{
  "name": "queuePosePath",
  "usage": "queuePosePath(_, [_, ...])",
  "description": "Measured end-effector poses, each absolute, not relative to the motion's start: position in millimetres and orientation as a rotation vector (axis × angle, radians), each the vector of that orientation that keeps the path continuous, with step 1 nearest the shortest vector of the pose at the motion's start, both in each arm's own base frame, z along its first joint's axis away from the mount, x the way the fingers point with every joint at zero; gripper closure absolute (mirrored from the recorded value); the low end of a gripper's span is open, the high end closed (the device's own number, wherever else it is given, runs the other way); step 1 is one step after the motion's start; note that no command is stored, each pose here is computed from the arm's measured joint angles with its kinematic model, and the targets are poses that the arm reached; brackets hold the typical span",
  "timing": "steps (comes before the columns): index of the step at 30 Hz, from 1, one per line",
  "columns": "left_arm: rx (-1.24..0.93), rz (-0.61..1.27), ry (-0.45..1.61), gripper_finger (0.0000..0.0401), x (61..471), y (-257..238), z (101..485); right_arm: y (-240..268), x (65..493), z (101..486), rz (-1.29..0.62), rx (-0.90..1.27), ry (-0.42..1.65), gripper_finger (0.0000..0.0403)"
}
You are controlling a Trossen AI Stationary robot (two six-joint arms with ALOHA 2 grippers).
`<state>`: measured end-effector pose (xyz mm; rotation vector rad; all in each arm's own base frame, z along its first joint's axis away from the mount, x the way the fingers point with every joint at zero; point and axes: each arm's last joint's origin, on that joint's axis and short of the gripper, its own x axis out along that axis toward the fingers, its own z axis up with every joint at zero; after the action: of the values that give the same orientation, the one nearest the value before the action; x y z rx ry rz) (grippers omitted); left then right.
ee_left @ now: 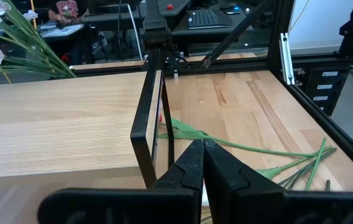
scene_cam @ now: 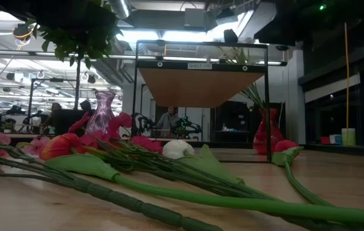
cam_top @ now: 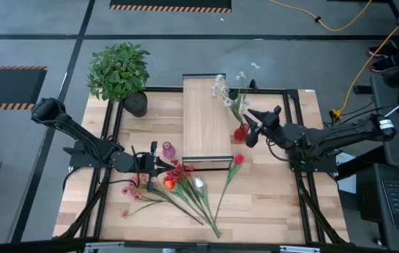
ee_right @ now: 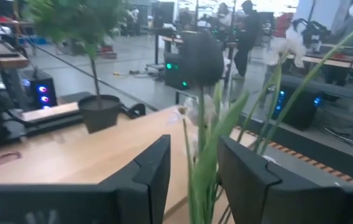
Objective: Pick and place flowers into a vace then onto a shelf
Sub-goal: Put the red tulip into the red vase
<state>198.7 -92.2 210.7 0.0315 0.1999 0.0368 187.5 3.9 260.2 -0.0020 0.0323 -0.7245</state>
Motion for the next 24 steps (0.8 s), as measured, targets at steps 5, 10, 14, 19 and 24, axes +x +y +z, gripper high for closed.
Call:
queuePosePath(5, [0.041, 0.036, 0.203, 0.0397, 198.7, -92.2, 210.4, 15.3, 183.2, 265.3, -0.660, 0.015, 0.007, 0.0269])
queuePosePath(10, [0.092, 0.031, 0.202, 0.0397, 198.7, -92.2, 210.6, 27.8, 184.4, 280.5, -0.597, 0.051, -0.018, 0.0272])
queuePosePath(14, [0.103, 0.030, 0.201, 0.0397, 198.7, -92.2, 210.7, 35.6, 186.2, 290.2, -0.637, 0.069, 0.051, 0.0308])
queuePosePath(19, [0.103, 0.030, 0.202, 0.0397, 198.7, -92.2, 210.7, 45.3, 191.1, 296.4, -0.629, 0.130, 0.131, 0.0389])
queuePosePath(24, [0.166, 0.026, 0.201, 0.0397, 198.7, -92.2, 210.8, 54.2, 193.7, 298.6, -0.640, 0.206, 0.235, 0.0393])
